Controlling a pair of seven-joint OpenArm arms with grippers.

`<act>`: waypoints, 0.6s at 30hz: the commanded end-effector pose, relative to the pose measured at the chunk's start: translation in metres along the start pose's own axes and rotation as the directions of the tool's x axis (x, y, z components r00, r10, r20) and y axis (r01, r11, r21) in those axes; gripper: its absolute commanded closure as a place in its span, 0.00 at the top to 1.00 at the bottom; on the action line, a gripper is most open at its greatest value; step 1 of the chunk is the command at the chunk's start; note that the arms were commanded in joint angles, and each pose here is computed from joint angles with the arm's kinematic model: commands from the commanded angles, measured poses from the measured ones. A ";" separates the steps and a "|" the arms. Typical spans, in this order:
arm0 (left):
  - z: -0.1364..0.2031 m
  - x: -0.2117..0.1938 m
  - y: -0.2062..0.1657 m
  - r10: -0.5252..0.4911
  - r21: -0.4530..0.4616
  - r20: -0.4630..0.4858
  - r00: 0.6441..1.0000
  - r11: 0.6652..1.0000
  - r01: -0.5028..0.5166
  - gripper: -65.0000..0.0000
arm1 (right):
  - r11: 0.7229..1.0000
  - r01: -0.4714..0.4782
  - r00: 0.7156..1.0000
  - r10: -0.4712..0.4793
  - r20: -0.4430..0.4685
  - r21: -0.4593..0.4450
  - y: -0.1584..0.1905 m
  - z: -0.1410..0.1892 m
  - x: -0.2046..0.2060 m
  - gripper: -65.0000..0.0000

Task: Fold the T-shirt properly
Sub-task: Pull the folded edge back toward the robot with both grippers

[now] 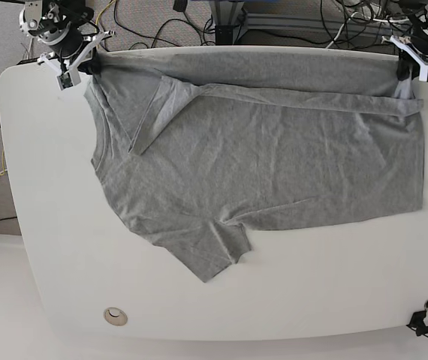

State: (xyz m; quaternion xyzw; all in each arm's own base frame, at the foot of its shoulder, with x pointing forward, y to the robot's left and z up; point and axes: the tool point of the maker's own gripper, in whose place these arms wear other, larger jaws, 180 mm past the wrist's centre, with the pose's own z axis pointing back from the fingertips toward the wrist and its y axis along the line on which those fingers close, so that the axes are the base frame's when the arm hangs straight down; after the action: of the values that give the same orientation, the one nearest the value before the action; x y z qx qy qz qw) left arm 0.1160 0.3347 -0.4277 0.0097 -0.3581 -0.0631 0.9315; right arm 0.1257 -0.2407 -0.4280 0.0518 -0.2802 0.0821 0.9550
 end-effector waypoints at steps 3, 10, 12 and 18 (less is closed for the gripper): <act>0.011 -0.062 -0.005 -0.073 -0.022 -0.273 0.959 0.997 0.069 0.10 | 0.999 -0.023 0.994 0.019 -0.109 -0.031 -0.007 0.002 -0.024 0.00; 0.006 -0.051 0.000 -0.086 -0.017 -0.254 0.963 0.996 0.084 0.21 | 0.999 -0.019 0.997 0.015 -0.081 -0.039 -0.009 -0.001 -0.012 0.12; 0.006 -0.049 0.004 -0.096 -0.016 -0.253 0.963 0.995 0.095 0.46 | 0.999 -0.023 0.997 0.020 -0.073 -0.038 -0.009 -0.001 -0.009 0.28; 0.006 -0.031 0.011 -0.140 -0.013 -0.227 0.964 0.990 0.141 0.87 | 0.998 -0.052 0.998 0.051 -0.038 -0.036 -0.006 0.003 0.006 0.55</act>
State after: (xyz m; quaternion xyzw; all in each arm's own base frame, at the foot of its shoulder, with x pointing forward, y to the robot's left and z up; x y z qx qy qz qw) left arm 0.1258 0.3443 -0.4218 0.0228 -0.3512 -0.0807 0.9325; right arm 0.1345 -0.2404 -0.4237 0.0384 -0.2796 0.0916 0.9550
